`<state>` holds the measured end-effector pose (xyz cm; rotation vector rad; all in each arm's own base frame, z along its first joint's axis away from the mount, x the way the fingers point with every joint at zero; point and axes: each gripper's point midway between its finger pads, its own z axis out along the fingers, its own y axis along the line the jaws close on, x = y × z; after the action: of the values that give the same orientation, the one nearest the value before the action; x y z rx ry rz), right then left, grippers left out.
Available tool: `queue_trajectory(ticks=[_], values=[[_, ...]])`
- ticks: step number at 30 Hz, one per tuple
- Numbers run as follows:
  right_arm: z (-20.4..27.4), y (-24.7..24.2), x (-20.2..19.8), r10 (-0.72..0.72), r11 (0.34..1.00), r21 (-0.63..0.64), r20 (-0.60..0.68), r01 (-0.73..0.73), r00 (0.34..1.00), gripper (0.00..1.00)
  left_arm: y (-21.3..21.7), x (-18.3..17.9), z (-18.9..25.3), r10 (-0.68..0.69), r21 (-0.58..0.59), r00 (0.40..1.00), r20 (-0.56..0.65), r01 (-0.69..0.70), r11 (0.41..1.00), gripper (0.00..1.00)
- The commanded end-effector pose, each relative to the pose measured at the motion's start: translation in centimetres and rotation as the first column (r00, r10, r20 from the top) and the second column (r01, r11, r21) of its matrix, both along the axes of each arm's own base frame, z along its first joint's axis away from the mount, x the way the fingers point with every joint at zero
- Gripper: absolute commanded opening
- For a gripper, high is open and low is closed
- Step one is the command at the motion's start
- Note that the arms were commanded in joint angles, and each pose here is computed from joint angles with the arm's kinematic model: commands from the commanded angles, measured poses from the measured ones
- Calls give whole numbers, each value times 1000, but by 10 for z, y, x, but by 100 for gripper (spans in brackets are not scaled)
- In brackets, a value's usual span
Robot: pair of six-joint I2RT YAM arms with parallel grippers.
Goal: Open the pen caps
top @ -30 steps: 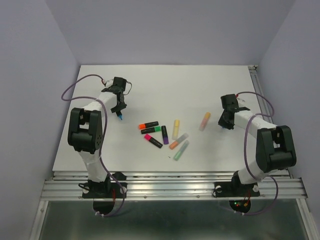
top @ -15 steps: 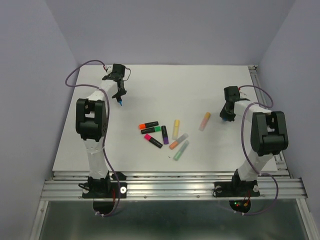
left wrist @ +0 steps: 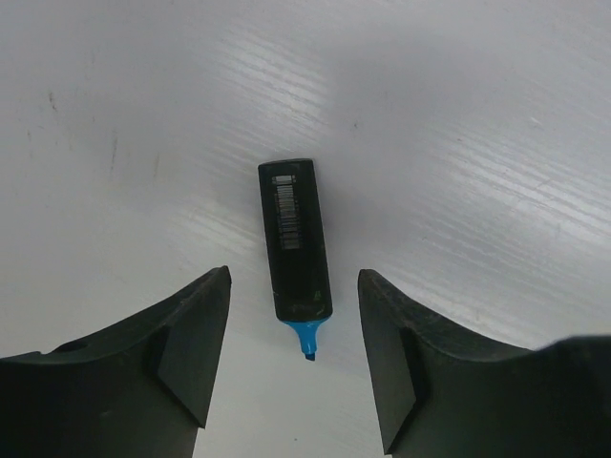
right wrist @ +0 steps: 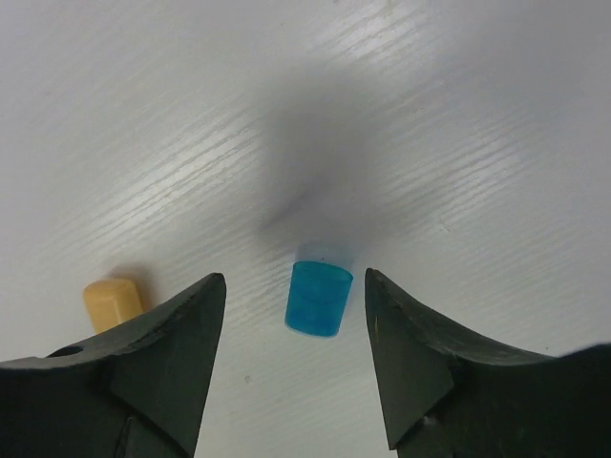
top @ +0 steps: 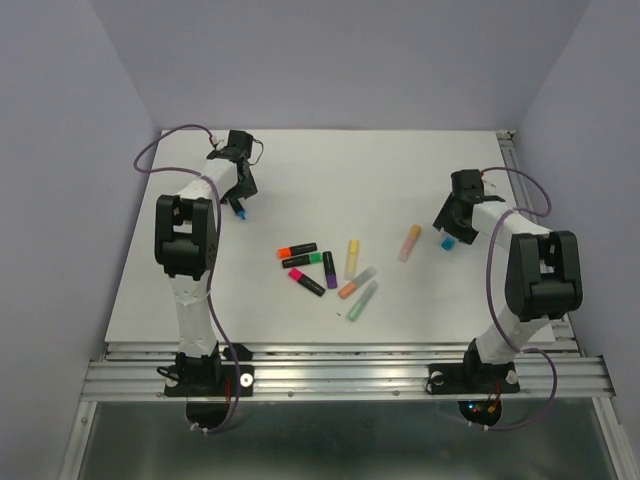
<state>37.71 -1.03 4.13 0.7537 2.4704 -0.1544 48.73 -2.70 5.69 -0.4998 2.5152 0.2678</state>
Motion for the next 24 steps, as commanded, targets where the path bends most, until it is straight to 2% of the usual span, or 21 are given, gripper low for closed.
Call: queue_trajectory(ticks=[1, 4, 5, 6, 7, 9, 10, 12, 13, 14, 15, 16, 21, 24], values=[[37, 2, 3, 17, 1000, 10, 79, -18, 997, 67, 0, 2, 45, 10, -14, 997, 78, -9, 1000, 69], [56, 7, -1, 49, 998, 31, 112, -52, 993, 79, -8, -8, 58, 2, -70, 995, 100, 5, 998, 69], [61, 8, -2, 54, 998, 34, 125, -59, 991, 89, -9, -12, 62, 6, -84, 994, 108, 4, 996, 70], [66, 9, -5, 62, 997, 38, 134, -67, 989, 93, -10, -21, 58, 17, -101, 994, 106, -7, 995, 70], [79, 14, -8, 84, 994, 51, 169, -94, 982, 99, -15, -27, 74, 22, -128, 989, 146, -3, 992, 70], [85, 19, -17, 119, 989, 65, 176, -133, 977, 100, -27, -50, 64, 37, -162, 990, 136, -14, 987, 70], [96, 24, -22, 139, 984, 81, 207, -159, 968, 100, -33, -62, 80, 40, -185, 984, 175, -7, 983, 71], [95, 26, -34, 151, 980, 93, 211, -173, 966, 100, -42, -81, 79, 55, -205, 981, 184, -16, 979, 73], [96, 28, -38, 157, 979, 98, 217, -181, 964, 100, -45, -102, 62, 52, -203, 988, 142, -22, 979, 74], [104, 29, -43, 161, 977, 100, 247, -190, 956, 100, -55, -114, 70, 52, -228, 985, 164, -14, 974, 73], [95, 30, -52, 161, 976, 109, 233, -190, 959, 100, -58, -132, 56, 53, -230, 991, 125, -23, 973, 74], [95, 32, -56, 168, 973, 116, 238, -199, 957, 100, -64, -142, 60, 50, -254, 989, 137, -13, 967, 74], [89, 43, -77, 170, 959, 178, 269, -222, 948, 100, -125, -200, 43, -5, -367, 996, 86, 36, 929, 74], [86, 44, -82, 155, 959, 186, 293, -215, 944, 100, -144, -240, 21, -7, -403, 1000, -11, 2, 915, 74]])
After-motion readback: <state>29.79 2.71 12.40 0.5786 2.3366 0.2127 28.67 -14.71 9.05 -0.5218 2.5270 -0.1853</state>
